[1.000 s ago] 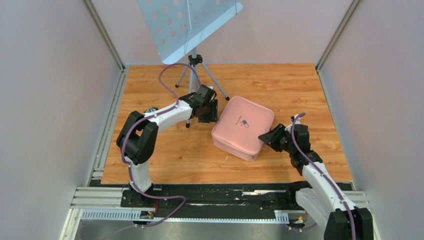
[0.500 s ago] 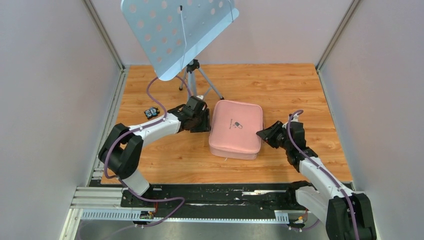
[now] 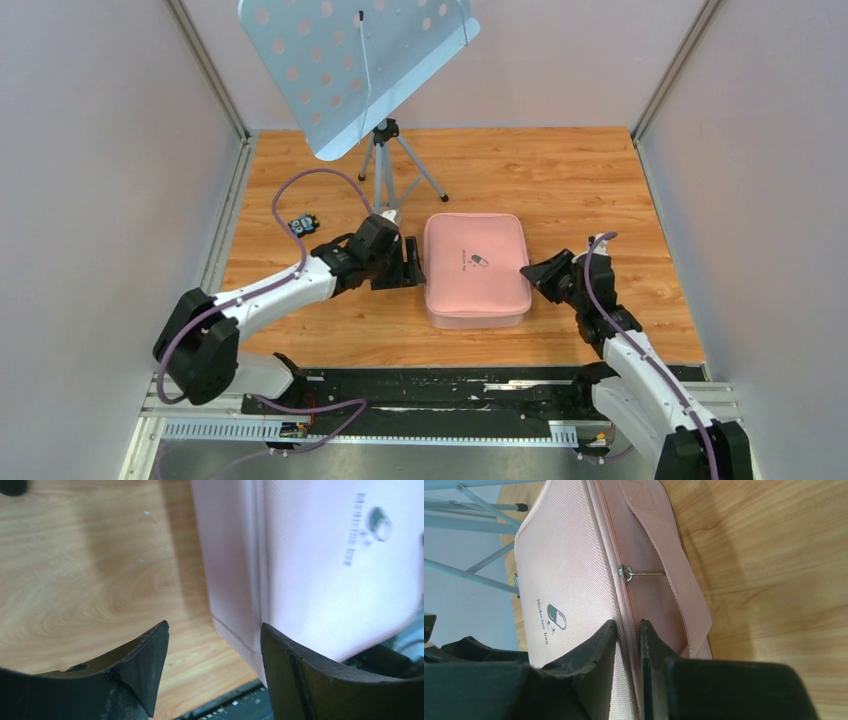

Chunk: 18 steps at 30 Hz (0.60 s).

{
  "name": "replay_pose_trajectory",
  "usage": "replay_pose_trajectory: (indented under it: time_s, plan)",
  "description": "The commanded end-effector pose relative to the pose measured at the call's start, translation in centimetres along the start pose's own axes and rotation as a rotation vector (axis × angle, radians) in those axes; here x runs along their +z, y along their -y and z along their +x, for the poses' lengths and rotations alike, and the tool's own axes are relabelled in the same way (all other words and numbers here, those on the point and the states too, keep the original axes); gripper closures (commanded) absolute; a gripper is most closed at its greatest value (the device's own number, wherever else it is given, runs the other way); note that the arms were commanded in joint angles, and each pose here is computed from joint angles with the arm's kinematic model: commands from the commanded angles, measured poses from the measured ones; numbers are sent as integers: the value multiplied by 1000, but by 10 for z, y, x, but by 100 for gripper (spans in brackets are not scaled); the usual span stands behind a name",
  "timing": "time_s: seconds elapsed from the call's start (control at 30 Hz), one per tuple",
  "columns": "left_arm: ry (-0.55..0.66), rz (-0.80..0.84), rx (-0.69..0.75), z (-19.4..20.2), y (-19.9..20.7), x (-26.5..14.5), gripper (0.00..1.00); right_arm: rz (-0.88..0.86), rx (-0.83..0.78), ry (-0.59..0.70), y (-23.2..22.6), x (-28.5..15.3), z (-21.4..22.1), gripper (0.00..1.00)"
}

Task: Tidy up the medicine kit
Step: Zip the medicine box at the center of the board.

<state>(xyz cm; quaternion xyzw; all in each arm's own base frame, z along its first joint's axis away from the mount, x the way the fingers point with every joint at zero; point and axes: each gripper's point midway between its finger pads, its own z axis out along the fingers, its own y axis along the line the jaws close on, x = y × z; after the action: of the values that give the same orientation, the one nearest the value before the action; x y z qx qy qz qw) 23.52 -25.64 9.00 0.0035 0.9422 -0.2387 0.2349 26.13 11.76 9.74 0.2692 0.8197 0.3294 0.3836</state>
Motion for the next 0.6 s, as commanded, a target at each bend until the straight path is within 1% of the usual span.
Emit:
replay_pose_trajectory:
  time_s: [0.0,0.1,0.2,0.3,0.33,0.4,0.43,0.5,0.57]
  plan:
    - [50,186,-37,-7,45,-31,24,-6,42,-44,0,-14,16,100]
    - [46,189,-50,0,43,-39,20,-18,95,-38,4,-22,22,100]
    - [42,188,-68,6,39,-44,19,-49,196,-57,7,-26,35,100]
    - [43,196,-88,11,36,-50,17,-128,273,-75,1,-28,48,100]
    - [34,192,-92,14,34,-50,16,-145,286,-78,-2,-28,52,100]
    - [14,195,-109,21,32,-51,9,-168,281,-78,-9,-28,58,99]
    - [2,204,-124,24,33,-53,3,-175,273,-80,-14,-27,60,97]
    - [-19,205,-157,31,30,-53,1,-188,247,-91,-27,-23,64,88]
    - [-25,197,-195,36,25,-52,0,-196,207,-118,-40,-15,69,83]
